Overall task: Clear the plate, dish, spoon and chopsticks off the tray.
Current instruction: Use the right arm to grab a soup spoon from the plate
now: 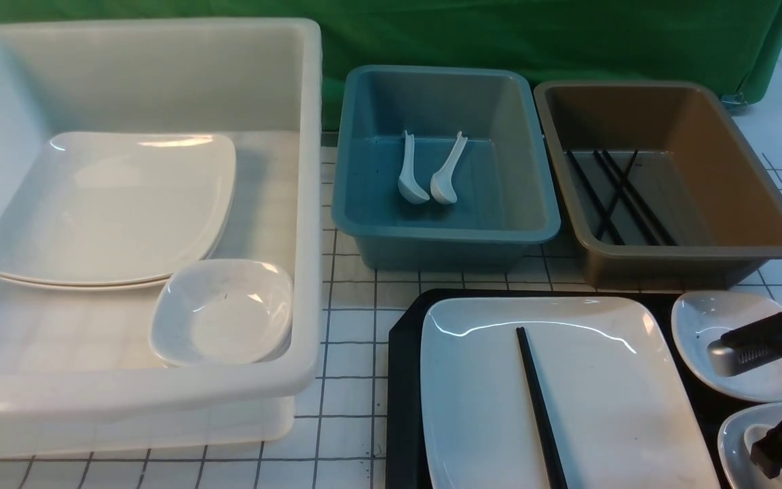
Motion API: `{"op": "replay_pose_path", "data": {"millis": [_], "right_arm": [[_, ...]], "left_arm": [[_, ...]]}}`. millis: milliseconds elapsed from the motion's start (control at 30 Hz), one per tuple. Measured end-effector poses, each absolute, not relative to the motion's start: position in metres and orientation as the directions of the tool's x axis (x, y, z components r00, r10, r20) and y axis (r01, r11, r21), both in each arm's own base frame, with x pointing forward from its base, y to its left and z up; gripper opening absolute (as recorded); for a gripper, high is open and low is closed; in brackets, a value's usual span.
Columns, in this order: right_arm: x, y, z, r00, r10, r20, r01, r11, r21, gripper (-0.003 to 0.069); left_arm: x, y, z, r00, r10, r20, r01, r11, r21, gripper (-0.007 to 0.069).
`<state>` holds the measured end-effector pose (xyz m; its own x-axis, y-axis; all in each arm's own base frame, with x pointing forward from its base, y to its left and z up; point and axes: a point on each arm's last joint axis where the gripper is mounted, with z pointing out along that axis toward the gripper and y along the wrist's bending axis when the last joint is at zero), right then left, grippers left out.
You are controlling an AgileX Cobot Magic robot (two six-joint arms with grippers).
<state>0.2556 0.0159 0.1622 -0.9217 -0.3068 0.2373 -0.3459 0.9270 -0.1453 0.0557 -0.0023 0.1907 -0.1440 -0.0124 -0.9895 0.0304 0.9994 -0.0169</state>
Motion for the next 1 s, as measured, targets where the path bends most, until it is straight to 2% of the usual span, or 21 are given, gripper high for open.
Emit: {"op": "replay_pose_path", "data": {"millis": [100,133,233,533,600,800,1000], "right_arm": [[0.256,0.016,0.162,-0.920,-0.317,0.231,-0.355,0.924,-0.144,0.0391],[0.257,0.016,0.162,-0.918,-0.325,0.228,-0.362,0.921,-0.142,0.0350],[0.258,0.016,0.159,-0.914,-0.333,0.233,-0.370,0.919,-0.138,0.0298],[0.260,0.016,0.149,-0.899,-0.332,0.285,-0.379,0.916,-0.129,0.0274],[0.260,0.016,0.149,-0.897,-0.331,0.293,-0.380,0.916,-0.129,0.0223],[0.260,0.016,0.151,-0.894,-0.325,0.310,-0.376,0.918,-0.123,0.0210],[0.256,0.016,0.173,-0.900,-0.303,0.313,-0.354,0.927,-0.123,0.0197]], "left_arm": [[0.056,-0.002,0.191,-0.144,-0.012,-0.989,0.030,0.999,-0.017,0.0004],[0.056,-0.002,0.191,-0.144,-0.012,-0.989,0.030,0.999,-0.017,0.0004],[0.056,-0.002,0.191,-0.144,-0.012,-0.989,0.030,0.999,-0.017,0.0004],[0.056,-0.002,0.191,-0.144,-0.012,-0.989,0.030,0.999,-0.017,0.0004],[0.056,-0.002,0.191,-0.144,-0.009,-0.990,0.030,0.999,-0.013,0.0004],[0.056,-0.002,0.191,-0.144,-0.007,-0.990,0.030,0.999,-0.011,0.0004],[0.056,-0.002,0.191,-0.144,-0.007,-0.990,0.030,0.999,-0.011,0.0004]]}}
